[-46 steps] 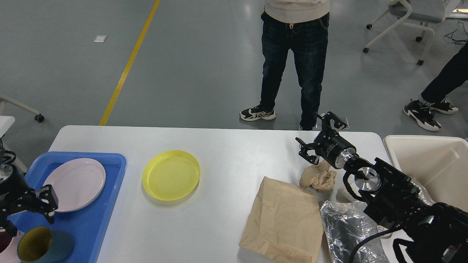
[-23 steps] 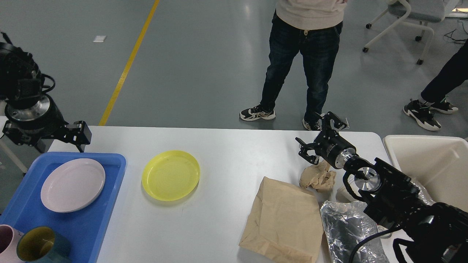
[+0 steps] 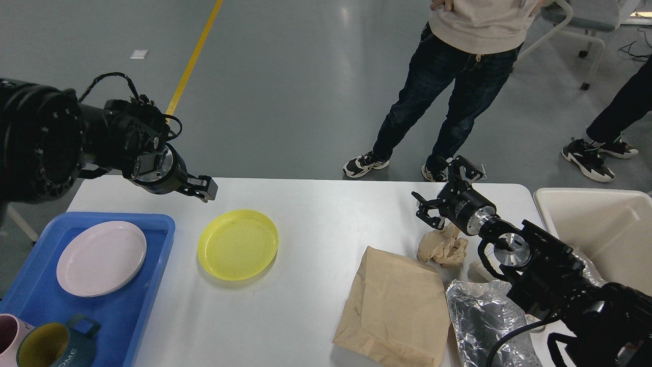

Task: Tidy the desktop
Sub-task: 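Move the left gripper to the edge of the yellow plate, then grip the yellow plate rim with the left gripper and lift it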

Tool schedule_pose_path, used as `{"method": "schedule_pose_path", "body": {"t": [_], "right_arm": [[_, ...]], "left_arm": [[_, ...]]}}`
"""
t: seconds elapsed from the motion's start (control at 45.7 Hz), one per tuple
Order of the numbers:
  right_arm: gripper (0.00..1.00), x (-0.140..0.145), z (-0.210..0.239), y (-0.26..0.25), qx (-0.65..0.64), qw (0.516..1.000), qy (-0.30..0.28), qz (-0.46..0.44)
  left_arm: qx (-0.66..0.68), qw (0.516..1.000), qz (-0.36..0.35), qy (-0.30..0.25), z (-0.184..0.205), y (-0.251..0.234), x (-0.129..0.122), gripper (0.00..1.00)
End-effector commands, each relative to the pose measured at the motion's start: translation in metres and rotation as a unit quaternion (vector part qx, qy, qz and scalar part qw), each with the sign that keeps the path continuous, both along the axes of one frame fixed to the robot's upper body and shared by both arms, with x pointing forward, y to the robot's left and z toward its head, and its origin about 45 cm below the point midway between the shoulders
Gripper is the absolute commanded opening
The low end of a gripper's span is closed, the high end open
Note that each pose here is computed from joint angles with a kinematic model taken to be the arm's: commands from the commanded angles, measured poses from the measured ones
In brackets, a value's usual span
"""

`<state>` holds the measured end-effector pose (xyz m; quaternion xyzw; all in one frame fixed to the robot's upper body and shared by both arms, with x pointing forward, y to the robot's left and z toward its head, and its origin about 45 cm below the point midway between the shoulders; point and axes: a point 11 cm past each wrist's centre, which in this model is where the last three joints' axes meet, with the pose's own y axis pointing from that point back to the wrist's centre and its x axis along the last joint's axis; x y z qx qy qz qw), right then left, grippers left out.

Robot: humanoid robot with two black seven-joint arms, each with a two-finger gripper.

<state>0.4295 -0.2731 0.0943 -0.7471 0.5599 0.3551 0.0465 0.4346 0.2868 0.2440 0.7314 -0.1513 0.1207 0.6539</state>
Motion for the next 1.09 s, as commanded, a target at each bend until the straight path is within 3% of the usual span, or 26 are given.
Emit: {"method": "schedule_pose_path", "body": {"t": [0.0,0.372,1.073], "right_arm": [[1.00,0.000,0.000,0.000,0.000,1.000,0.000,0.000],[1.00,0.000,0.000,0.000,0.000,1.000,0.000,0.000],[1.00,0.000,0.000,0.000,0.000,1.000,0.000,0.000]], "left_arm": [[-0.026,1.000,-0.001,0.013,-0.037,-0.008,0.000,0.88],[0.027,0.997,0.058,0.046,-0.117,0.020,-0.021,0.89],[-0.012,0.993,0.106,0.050,-0.149,0.005,-0.031,0.89]]}}
